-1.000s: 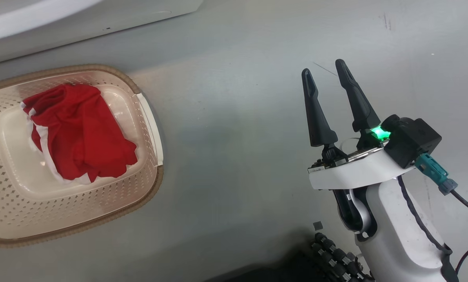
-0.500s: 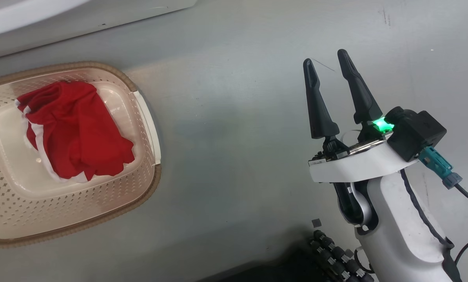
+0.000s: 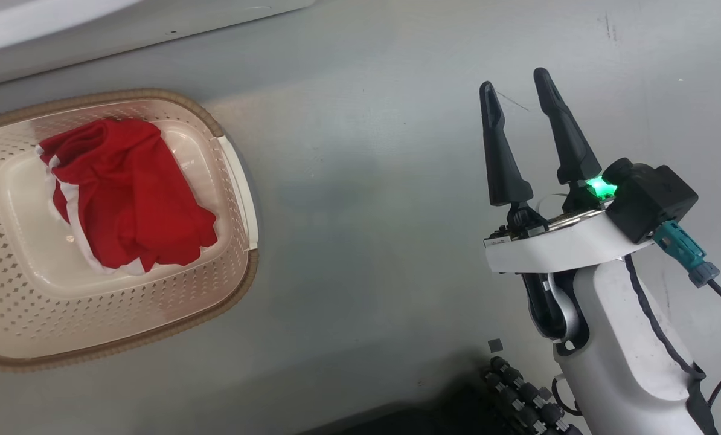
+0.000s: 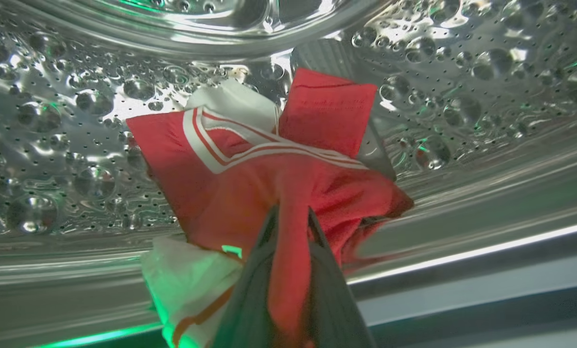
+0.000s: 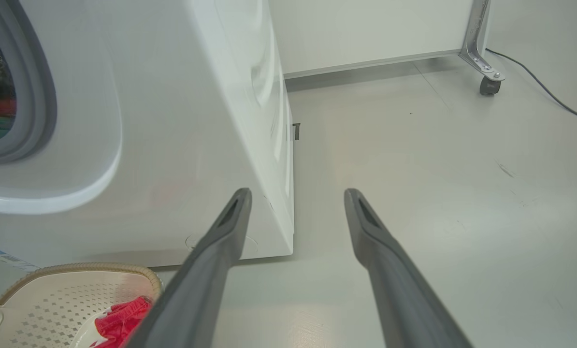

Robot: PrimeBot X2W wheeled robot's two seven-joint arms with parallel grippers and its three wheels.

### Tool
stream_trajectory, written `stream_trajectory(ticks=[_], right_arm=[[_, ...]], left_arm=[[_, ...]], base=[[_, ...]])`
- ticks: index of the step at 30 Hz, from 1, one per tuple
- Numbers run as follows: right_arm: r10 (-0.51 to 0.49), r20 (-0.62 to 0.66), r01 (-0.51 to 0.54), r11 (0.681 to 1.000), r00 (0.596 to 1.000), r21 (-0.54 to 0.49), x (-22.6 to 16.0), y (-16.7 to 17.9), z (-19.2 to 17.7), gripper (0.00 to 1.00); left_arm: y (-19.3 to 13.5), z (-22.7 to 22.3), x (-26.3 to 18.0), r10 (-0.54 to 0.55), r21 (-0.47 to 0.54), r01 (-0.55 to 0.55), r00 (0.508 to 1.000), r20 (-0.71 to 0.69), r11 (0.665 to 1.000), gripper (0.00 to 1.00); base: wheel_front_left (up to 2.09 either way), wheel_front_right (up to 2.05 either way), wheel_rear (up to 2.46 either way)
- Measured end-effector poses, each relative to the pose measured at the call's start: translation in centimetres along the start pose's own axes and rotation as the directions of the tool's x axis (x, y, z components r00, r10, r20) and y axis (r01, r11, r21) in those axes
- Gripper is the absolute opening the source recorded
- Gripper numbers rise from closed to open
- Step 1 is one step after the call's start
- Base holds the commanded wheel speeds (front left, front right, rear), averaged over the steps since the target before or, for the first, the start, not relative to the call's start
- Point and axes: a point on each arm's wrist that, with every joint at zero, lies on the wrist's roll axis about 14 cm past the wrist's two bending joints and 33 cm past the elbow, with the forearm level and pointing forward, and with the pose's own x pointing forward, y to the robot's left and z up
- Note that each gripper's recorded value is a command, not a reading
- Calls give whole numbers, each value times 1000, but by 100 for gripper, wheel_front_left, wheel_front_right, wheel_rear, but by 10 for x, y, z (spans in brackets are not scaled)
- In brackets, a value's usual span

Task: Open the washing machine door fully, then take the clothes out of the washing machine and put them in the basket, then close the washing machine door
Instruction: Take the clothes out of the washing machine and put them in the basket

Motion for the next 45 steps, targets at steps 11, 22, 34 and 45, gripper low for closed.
stream_trajectory(ticks=[11,22,34,45], right_arm=[[36,1,-36,999,999,-27,7,10,-4,100],[77,21,-76,996,997,-44,9,21,4,100],[116,56,-112,991,992,-75,4,35,21,100],[152,79,-144,985,985,-95,-15,49,37,100]], left_arm=[[-12,39,-18,-34,28,30,981,192,999,0],[-22,70,-52,-53,2,58,906,420,998,0],[-36,65,-100,-32,-52,76,814,579,996,0],[-46,36,-152,20,-134,84,773,634,988,0]], base=[[0,0,0],[0,0,0],[0,0,0],[0,0,0]])
